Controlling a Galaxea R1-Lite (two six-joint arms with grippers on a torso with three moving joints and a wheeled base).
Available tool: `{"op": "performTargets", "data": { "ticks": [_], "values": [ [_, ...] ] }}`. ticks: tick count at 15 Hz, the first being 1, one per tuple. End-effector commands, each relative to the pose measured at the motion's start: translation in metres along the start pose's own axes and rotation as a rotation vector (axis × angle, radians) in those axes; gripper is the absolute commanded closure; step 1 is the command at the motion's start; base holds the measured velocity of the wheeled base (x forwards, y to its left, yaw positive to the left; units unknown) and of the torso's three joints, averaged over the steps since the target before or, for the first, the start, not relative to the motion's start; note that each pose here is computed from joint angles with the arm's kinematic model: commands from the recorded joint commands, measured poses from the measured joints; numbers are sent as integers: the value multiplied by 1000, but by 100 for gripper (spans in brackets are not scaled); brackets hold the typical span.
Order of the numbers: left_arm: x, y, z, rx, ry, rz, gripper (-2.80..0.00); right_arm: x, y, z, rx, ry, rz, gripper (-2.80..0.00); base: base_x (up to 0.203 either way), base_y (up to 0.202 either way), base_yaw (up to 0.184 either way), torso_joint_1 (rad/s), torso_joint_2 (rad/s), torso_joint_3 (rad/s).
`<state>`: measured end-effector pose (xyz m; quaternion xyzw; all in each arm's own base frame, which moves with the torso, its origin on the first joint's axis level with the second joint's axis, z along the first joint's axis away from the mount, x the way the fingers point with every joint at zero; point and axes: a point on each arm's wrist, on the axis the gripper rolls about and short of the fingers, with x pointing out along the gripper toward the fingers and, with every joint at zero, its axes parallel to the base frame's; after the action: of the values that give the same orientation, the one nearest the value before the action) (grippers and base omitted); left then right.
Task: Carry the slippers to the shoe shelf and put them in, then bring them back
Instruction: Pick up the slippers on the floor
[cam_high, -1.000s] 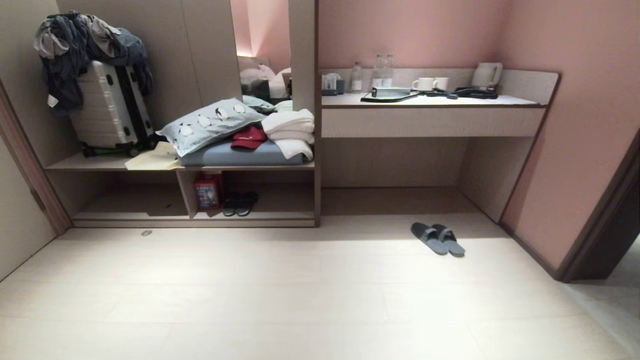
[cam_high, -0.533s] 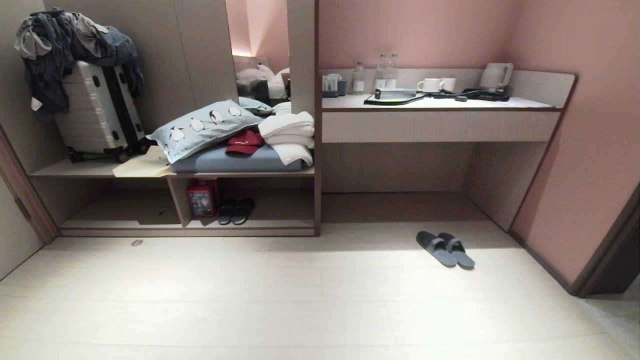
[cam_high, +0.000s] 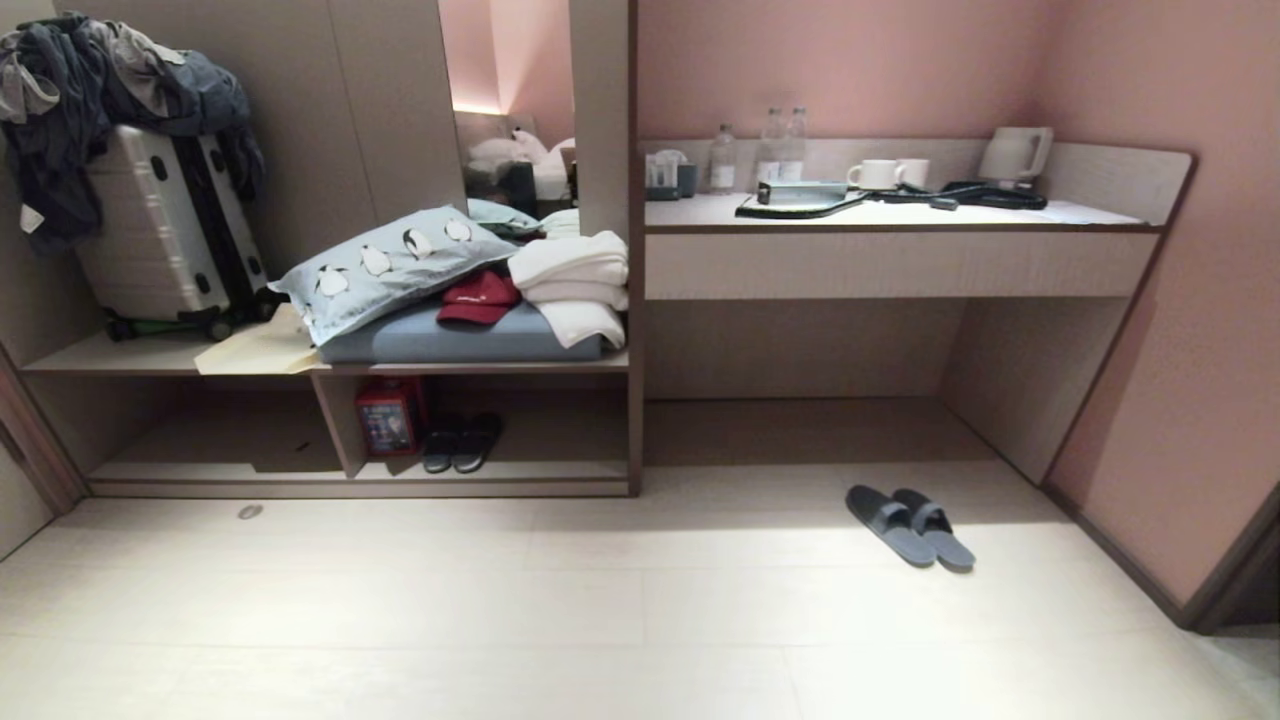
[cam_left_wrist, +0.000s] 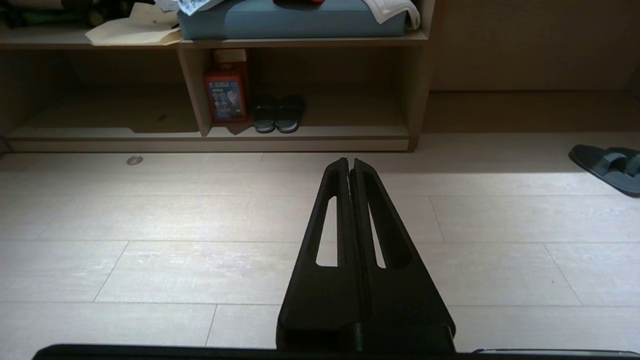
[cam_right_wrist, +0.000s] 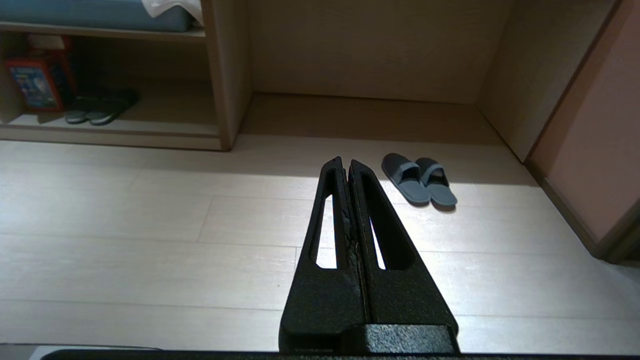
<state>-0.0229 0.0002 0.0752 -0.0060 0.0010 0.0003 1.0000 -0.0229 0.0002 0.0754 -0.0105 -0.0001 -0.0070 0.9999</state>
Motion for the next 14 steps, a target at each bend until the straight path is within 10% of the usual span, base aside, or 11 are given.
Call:
{"op": "performTargets", "data": {
  "ticks": [1,14],
  "values": [
    [0,0,0,0,3,1,0,0,0,-1,0,0,0,0,197,0,1,2,6,2],
    [0,0,0,0,3,1,0,0,0,-1,0,0,0,0,195,0,0,2,2,1]
  ]
}}
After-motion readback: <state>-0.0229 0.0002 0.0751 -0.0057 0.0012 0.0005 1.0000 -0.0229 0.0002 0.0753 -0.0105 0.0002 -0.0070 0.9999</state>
